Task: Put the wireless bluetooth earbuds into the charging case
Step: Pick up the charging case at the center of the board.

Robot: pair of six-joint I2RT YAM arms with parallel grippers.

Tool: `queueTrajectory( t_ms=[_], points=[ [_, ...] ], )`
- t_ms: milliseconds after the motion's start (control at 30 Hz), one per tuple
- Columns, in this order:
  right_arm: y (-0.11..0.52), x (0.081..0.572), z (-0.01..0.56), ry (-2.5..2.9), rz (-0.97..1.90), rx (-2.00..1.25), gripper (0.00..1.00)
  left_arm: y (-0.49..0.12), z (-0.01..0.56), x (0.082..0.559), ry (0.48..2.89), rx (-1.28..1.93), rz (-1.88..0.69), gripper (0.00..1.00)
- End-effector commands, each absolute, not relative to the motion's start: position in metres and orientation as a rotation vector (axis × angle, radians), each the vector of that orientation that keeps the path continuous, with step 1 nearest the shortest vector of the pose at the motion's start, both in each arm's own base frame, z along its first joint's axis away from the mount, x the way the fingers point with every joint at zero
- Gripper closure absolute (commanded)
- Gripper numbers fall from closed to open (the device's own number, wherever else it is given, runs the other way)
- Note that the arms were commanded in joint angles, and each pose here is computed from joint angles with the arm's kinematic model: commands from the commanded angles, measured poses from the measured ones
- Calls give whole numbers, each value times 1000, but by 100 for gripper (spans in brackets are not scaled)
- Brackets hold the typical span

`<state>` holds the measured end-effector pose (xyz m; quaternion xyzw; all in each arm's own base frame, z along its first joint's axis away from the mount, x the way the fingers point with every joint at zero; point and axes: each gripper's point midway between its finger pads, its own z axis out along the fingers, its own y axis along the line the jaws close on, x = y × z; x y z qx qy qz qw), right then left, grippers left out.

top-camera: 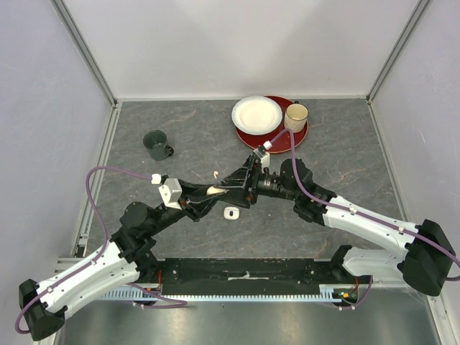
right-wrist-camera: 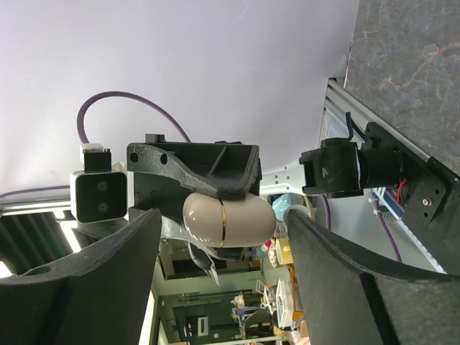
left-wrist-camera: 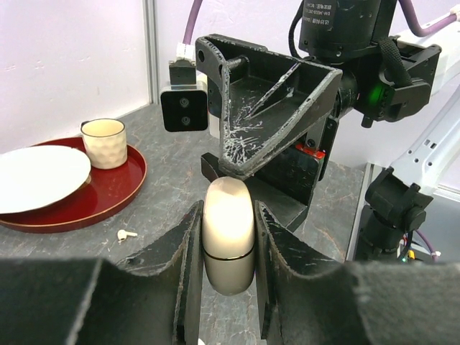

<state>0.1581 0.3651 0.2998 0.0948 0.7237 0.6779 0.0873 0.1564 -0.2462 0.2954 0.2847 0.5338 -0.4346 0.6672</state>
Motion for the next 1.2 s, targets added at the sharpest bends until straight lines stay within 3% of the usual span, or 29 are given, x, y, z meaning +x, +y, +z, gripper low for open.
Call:
queueTrajectory(
  t_ms=[0,467,767,833,900,1033,1167],
  points=[
    [364,154,310,2129,2083,282,22,-241,315,156,1128,612,-971,98],
    [366,150,318,2066,2285,378,29,-243,311,153,1133,632,-980,98],
    [366,152,323,2036,2306,390,41,-244,309,152,1141,638,-989,98],
    [365,153,325,2033,2309,392,45,-245,306,152,1148,638,-991,98],
    [365,151,327,2023,2318,383,56,-244,306,153,1151,633,-990,98],
    [365,150,330,2014,2326,363,63,-246,303,153,1161,633,-997,98],
    [366,151,330,2008,2322,351,76,-246,302,154,1178,619,-1009,91]
  ],
)
